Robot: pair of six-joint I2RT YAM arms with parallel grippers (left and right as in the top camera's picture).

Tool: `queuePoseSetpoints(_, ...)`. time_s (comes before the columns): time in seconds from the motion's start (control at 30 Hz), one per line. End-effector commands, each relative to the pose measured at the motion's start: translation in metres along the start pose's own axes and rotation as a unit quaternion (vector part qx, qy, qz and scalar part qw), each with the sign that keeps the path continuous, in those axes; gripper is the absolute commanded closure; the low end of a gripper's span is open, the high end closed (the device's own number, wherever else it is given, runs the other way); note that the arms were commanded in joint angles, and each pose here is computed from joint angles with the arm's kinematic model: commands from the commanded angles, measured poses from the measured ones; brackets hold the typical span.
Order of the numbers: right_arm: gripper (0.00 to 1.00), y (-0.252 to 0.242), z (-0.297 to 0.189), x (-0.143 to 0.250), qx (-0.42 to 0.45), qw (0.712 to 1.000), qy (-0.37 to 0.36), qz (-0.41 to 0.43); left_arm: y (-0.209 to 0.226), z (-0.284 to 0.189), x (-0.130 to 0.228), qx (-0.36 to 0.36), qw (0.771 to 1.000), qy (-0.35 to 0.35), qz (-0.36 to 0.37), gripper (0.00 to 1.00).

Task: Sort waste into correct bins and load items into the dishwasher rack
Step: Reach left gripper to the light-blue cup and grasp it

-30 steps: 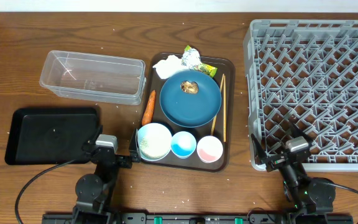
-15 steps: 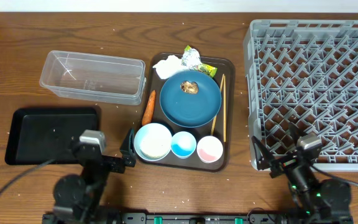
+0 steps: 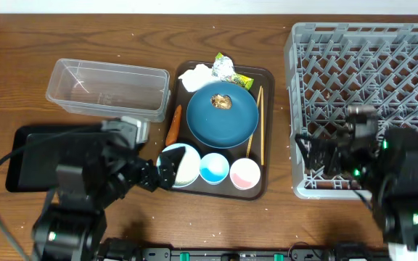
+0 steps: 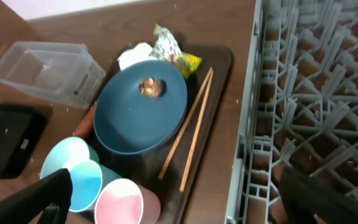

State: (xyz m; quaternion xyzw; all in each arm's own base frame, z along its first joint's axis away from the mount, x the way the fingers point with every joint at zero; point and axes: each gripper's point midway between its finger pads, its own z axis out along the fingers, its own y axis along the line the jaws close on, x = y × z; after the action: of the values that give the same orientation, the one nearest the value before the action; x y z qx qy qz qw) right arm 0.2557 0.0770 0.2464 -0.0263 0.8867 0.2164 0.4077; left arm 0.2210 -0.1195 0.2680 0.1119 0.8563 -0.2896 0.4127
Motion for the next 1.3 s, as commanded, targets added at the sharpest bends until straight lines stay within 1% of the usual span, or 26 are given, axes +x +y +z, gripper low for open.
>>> queuePoseSetpoints(0.0,0.01,0.013,0.003,-0.015,-0.035,0.999,0.019,0.013,-0.028,0.005,0.004,0.091,0.995,0.032,-0.015,0.02)
queuePoseSetpoints(0.07,0.01,0.024,0.006,-0.015,-0.071,0.997,0.031,0.016,-0.025,0.011,0.008,0.092,0.994,0.049,-0.035,0.02)
queuePoseSetpoints(0.13,0.01,0.026,0.009,-0.014,-0.08,0.996,0.036,0.018,-0.022,0.016,0.015,0.083,0.993,0.07,-0.044,0.02)
queuePoseSetpoints(0.27,0.01,0.022,0.01,-0.012,-0.069,0.997,0.041,0.022,0.005,0.031,0.04,-0.006,0.991,0.124,-0.052,0.02)
queuePoseSetpoints(0.37,0.01,0.021,0.01,-0.013,-0.066,0.996,0.039,0.032,0.013,0.041,0.056,-0.051,0.984,0.162,-0.056,0.02)
queuePoseSetpoints(0.53,0.01,0.02,0.01,-0.013,-0.062,0.996,0.041,0.054,0.025,0.066,0.08,-0.137,0.967,0.213,-0.018,0.02)
queuePoseSetpoints(0.6,0.01,0.02,0.01,-0.013,-0.062,0.996,0.04,0.056,0.024,0.076,0.089,-0.15,0.961,0.232,0.006,0.02)
queuePoseSetpoints(0.7,0.01,0.02,0.01,-0.013,-0.062,0.996,0.041,0.056,0.019,0.095,0.099,-0.151,0.956,0.251,0.029,0.02)
queuePoseSetpoints(0.83,0.01,0.02,0.01,-0.012,-0.062,0.996,0.043,0.057,0.019,0.119,0.11,-0.15,0.95,0.271,0.035,0.02)
queuePoseSetpoints(0.93,0.01,0.02,0.01,-0.011,-0.062,0.995,0.046,0.059,0.025,0.135,0.119,-0.159,0.945,0.283,0.022,0.01)
queuePoseSetpoints(1.03,0.01,0.019,0.01,-0.007,-0.06,0.995,0.052,0.061,0.027,0.145,0.13,-0.156,0.94,0.304,0.016,0.1)
queuePoseSetpoints(1.13,0.01,0.019,0.01,-0.005,-0.059,0.995,0.056,0.063,0.025,0.151,0.14,-0.147,0.935,0.323,0.01,0.39)
queuePoseSetpoints(1.2,0.01,0.019,0.01,-0.005,-0.059,0.995,0.056,0.064,0.028,0.153,0.144,-0.152,0.932,0.329,0.01,0.54)
queuePoseSetpoints(1.27,0.01,0.018,0.01,-0.006,-0.058,0.995,0.055,0.063,0.033,0.154,0.146,-0.163,0.929,0.333,0.013,0.71)
